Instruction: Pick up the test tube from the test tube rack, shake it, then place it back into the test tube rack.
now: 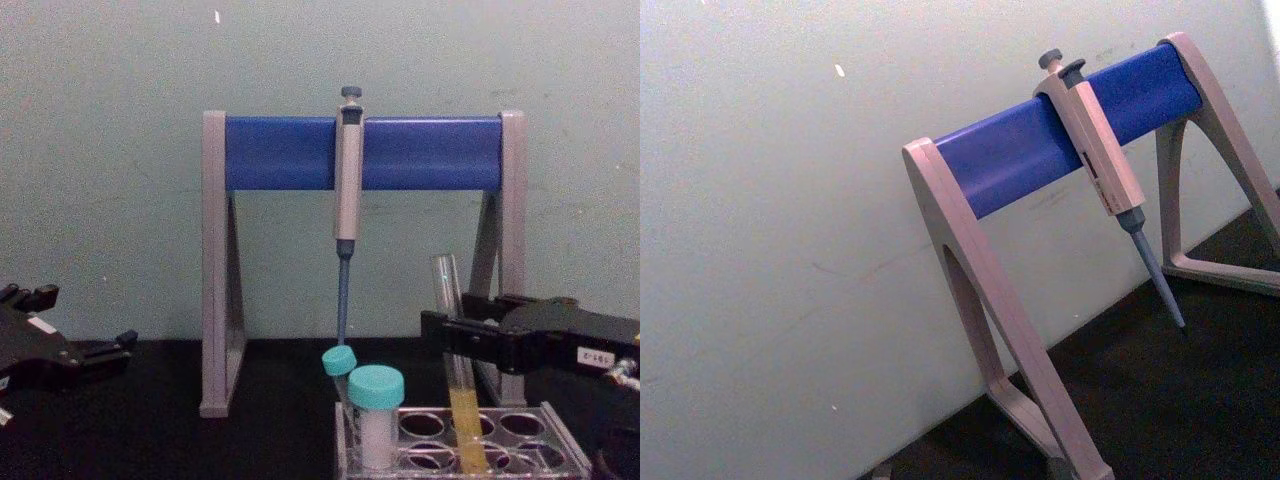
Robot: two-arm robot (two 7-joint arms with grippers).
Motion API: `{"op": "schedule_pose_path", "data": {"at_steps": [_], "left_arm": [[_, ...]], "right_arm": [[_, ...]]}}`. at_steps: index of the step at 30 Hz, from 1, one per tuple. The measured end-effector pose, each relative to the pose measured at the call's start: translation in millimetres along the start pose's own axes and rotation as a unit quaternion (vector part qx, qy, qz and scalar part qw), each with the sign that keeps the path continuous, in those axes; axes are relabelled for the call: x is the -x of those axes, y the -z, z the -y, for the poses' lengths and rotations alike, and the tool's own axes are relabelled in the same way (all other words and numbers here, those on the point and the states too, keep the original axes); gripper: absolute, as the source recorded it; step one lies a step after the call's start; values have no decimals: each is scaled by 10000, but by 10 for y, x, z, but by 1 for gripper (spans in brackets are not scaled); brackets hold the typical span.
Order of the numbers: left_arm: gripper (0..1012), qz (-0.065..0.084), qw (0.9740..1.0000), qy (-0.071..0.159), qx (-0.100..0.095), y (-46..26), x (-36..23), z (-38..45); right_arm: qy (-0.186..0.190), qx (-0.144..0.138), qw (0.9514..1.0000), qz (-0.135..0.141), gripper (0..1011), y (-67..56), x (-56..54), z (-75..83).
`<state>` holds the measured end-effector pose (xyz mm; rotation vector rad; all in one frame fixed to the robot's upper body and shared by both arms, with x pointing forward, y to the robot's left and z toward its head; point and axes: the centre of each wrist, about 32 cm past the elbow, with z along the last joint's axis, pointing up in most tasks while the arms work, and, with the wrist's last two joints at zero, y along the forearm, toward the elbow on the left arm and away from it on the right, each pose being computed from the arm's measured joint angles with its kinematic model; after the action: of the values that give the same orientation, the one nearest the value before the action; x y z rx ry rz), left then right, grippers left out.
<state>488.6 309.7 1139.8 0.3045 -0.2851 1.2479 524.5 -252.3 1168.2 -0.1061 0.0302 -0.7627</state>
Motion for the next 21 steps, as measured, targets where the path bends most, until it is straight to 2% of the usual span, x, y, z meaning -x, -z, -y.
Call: {"op": "schedule_pose_path", "data": {"at_steps": [3,6,7,13,14,21], "left_arm": [[1001,0,10000,0,0,0,0,0],[1001,0,10000,0,0,0,0,0],[1001,0,10000,0,0,0,0,0],[1001,0,10000,0,0,0,0,0],[1001,0,10000,0,0,0,0,0],[1001,0,10000,0,0,0,0,0]], "right_arm": [[0,1,10000,-1,588,0,0,0],[0,1,10000,-1,531,0,0,0],[0,2,10000,-2,468,0,0,0],[0,2,10000,-2,302,0,0,0],[-2,-1,10000,-5,248,0,1,-1],[-2,-1,10000,-5,229,0,0,0]]}}
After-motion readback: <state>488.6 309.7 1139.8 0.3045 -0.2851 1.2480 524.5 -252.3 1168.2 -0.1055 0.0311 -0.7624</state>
